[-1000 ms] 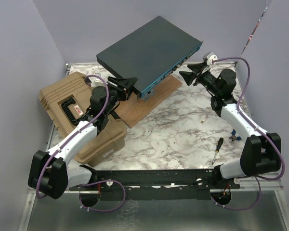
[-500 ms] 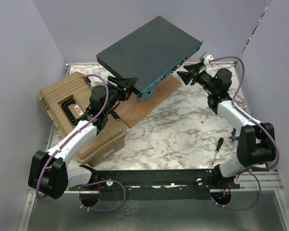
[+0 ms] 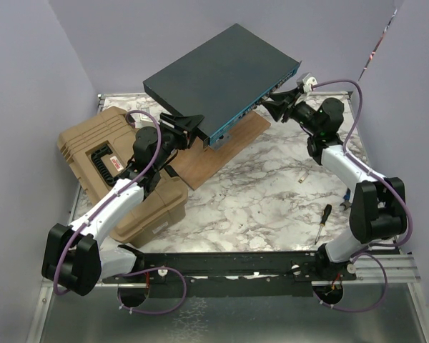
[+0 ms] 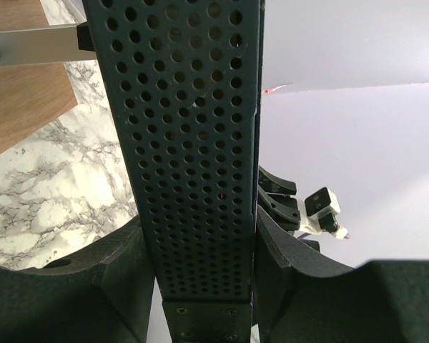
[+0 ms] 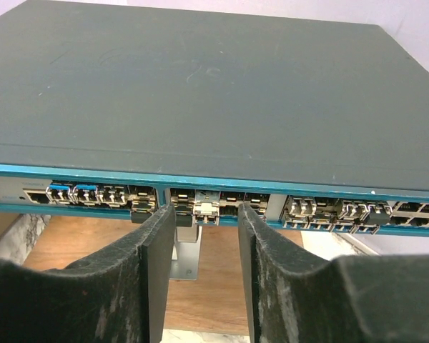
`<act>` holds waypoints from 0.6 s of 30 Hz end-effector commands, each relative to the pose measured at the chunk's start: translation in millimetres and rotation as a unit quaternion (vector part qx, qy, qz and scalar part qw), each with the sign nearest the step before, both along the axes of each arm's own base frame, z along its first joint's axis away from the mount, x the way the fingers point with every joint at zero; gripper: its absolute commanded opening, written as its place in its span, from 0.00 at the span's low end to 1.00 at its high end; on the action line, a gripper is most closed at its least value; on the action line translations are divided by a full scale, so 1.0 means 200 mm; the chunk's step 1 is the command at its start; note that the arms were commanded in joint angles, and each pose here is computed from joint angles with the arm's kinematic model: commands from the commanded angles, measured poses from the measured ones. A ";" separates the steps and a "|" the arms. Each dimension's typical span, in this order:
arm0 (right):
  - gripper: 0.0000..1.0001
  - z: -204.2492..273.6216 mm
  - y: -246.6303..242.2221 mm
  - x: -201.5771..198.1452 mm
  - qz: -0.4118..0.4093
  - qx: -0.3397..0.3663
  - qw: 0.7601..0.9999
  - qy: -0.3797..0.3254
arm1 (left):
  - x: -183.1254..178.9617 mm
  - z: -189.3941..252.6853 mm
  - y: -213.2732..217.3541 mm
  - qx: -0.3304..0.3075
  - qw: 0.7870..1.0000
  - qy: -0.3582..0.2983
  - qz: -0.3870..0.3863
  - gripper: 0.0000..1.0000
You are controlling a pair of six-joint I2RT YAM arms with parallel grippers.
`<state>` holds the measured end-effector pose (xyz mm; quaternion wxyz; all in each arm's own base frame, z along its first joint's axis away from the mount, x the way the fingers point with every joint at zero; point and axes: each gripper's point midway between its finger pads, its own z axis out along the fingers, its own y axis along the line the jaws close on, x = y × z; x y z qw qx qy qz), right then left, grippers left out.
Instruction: Insert the plug into the switch port
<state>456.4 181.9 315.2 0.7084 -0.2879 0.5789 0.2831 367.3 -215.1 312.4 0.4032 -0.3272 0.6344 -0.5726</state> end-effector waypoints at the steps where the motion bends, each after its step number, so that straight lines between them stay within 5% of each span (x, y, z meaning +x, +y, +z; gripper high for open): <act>1: 0.41 0.03 0.01 0.02 0.010 0.003 1.000 -0.011 | -0.02 -0.01 0.06 0.042 0.999 -0.009 0.007 0.00; 11: 0.08 0.00 -0.04 0.02 0.002 -0.008 1.000 -0.004 | -0.02 -0.01 0.06 0.043 0.999 -0.009 0.007 0.00; 18: 0.04 -0.01 -0.06 -0.02 0.010 -0.023 1.000 0.001 | -0.02 -0.01 0.06 0.043 0.999 -0.008 0.007 0.00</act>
